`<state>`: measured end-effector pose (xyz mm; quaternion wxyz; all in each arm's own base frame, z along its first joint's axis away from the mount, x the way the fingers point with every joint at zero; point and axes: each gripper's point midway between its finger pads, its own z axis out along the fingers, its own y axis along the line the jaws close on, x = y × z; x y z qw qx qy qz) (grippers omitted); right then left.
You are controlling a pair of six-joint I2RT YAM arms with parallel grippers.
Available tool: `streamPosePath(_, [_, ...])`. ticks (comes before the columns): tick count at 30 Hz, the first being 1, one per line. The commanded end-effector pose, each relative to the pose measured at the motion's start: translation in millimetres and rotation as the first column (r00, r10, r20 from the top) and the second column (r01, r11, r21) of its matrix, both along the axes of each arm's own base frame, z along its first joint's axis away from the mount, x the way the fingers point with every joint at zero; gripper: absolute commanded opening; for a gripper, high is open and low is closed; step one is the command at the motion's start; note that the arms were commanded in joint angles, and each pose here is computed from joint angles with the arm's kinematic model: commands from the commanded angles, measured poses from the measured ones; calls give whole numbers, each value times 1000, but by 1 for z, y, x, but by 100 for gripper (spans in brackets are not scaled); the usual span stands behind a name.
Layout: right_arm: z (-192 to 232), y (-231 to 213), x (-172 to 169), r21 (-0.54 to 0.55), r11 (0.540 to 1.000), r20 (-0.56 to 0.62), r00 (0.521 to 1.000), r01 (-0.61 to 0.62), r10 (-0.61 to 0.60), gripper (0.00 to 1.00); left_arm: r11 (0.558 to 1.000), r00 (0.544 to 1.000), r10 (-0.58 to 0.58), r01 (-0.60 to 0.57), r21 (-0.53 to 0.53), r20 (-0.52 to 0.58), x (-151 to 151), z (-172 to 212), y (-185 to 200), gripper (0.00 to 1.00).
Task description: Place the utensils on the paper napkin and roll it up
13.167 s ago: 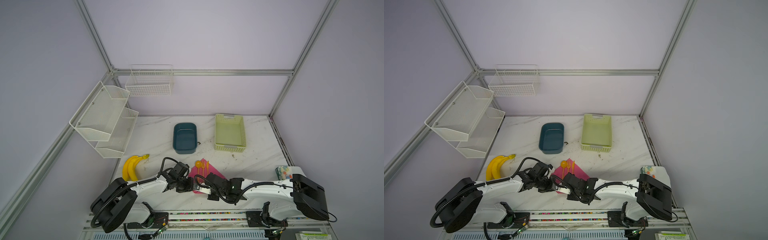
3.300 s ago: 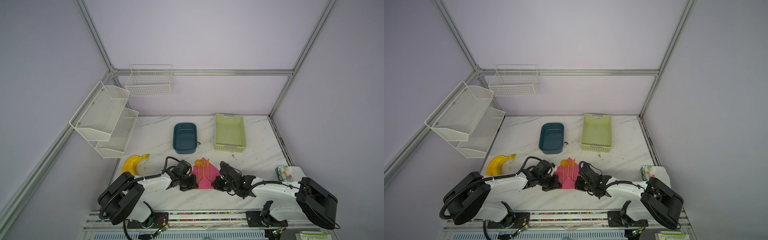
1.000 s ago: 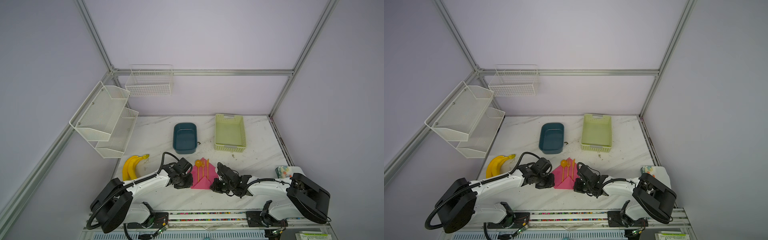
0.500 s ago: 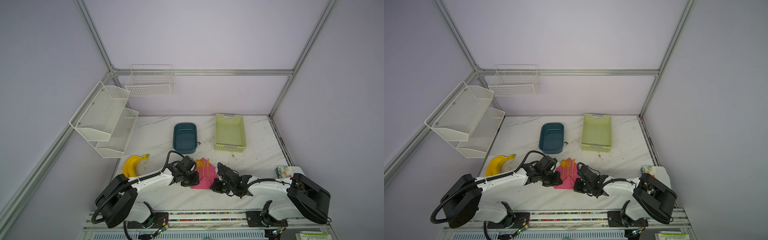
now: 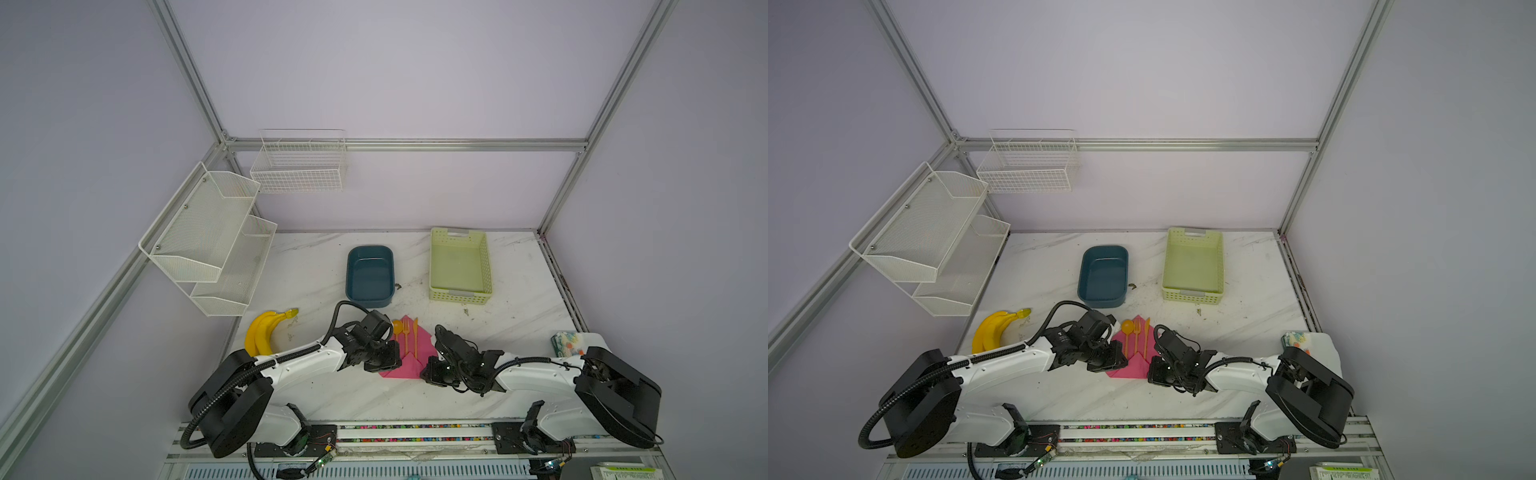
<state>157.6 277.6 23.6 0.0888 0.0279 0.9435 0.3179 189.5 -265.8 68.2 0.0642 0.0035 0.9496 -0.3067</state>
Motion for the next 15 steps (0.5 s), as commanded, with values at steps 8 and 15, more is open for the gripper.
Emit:
streamPosePath(8, [-14, -19, -5, -81, 996, -31, 999, 39, -42, 10, 999, 995, -39, 41, 23, -93, -24, -25, 6, 8])
streamPosePath(15, [-13, -19, -4, -80, 996, -31, 999, 38, -41, 10, 998, 994, -32, 37, 47, -105, -21, -37, 5, 8])
